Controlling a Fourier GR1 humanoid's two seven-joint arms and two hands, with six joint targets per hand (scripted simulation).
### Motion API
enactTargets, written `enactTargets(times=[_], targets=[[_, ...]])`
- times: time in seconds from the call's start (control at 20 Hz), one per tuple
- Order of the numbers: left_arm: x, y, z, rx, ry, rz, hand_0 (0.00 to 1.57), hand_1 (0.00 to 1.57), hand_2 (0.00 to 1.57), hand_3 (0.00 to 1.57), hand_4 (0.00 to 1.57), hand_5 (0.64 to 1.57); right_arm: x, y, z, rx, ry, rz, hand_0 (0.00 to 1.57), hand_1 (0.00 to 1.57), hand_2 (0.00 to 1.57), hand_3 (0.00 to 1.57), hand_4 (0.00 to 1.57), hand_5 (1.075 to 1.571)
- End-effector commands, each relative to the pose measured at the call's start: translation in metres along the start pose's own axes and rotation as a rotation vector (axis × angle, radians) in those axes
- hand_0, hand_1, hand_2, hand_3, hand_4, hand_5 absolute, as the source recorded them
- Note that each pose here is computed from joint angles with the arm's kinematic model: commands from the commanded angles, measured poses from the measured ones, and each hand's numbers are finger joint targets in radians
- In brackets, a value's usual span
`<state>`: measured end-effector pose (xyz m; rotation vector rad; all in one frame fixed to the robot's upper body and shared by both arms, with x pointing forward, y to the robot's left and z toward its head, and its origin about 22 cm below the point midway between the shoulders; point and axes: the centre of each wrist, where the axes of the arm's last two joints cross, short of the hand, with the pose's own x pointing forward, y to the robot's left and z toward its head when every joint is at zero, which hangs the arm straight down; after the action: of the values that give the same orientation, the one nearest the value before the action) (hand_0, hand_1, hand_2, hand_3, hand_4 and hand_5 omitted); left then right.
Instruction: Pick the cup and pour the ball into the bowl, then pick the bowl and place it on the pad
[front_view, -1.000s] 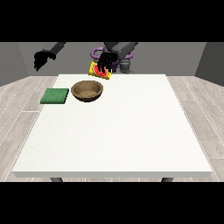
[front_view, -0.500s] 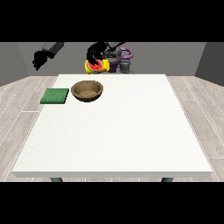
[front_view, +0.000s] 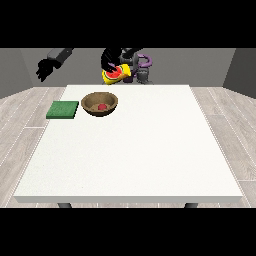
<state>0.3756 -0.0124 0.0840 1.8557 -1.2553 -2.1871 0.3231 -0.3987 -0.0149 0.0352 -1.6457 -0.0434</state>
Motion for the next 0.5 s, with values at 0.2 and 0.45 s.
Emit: enactTargets(times=[0.2, 0.45], targets=[[-0.033, -0.003, 0.004, 0.042, 0.253, 0.664, 0.0, 0.0, 1.57, 1.57, 1.24, 1.458, -0.001, -0.013, 0.01, -0.036, 0.032, -0.007, 0.0, 0.0, 0.0, 0.2, 0.76, 1.554], [-0.039, -0.033, 0.021, 0.099, 0.511, 1.044, 0.49, 0.49, 1.57, 1.57, 0.95, 1.567, -0.005, 0.008, 0.001, -0.052, 0.01, -0.043, 0.0, 0.0, 0.21, 0.25, 0.75, 1.556]])
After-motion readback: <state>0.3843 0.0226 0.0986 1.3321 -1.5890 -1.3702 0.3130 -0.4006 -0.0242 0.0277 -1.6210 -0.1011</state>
